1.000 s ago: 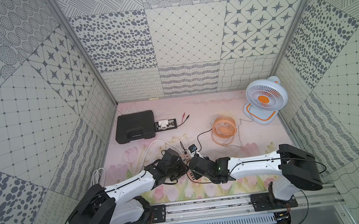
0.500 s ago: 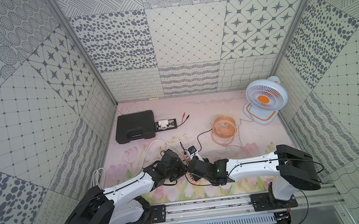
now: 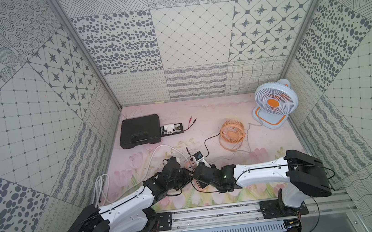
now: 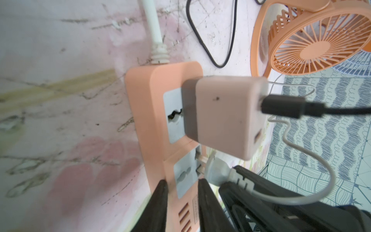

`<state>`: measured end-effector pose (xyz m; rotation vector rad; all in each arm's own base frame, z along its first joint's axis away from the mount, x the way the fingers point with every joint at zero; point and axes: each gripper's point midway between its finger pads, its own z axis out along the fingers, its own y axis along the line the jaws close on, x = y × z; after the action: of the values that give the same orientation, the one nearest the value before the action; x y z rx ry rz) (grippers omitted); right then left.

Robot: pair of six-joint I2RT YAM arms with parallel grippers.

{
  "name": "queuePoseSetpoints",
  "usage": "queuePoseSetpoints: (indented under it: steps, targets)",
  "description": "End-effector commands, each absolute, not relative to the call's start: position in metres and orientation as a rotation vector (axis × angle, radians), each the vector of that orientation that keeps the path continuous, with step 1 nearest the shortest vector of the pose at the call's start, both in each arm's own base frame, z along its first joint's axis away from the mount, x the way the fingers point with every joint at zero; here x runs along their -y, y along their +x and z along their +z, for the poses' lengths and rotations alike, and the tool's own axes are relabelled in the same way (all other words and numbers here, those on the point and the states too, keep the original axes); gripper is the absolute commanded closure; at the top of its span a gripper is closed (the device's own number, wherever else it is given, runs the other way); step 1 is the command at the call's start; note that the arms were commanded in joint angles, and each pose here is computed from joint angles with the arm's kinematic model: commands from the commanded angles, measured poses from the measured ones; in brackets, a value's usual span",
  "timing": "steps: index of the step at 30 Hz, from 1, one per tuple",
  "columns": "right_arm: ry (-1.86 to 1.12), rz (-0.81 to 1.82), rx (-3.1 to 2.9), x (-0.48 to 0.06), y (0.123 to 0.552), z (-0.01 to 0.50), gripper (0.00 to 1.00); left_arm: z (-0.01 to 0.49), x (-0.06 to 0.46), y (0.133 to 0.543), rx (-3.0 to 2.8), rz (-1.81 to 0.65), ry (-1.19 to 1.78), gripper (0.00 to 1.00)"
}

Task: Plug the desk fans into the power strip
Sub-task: Insert the plug into the socket.

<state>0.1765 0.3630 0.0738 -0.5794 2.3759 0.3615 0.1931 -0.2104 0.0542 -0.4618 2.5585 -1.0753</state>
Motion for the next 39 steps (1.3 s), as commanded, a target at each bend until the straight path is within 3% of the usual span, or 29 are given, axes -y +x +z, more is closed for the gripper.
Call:
queuePoseSetpoints:
  steps: [1, 20, 27, 39]
  targets:
    - [-0.623, 0.389, -2.426, -0.372, 0.163, 0.063, 1.0, 0.059, 0.224, 0.189, -2.55, -1.192, -0.418, 0.69]
    - [-0.618, 0.386, -2.435, -0.37, 0.162, 0.061, 1.0, 0.039, 0.218, 0.182, -2.625, -1.13, -0.442, 0.75]
    - [-0.621, 0.382, -2.441, -0.369, 0.16, 0.059, 1.0, 0.062, 0.228, 0.182, -2.579, -1.223, -0.373, 0.68]
    - [-0.697, 0.342, -2.442, -0.371, 0.154, 0.054, 1.0, 0.053, 0.236, 0.177, -2.609, -1.238, -0.349, 0.68]
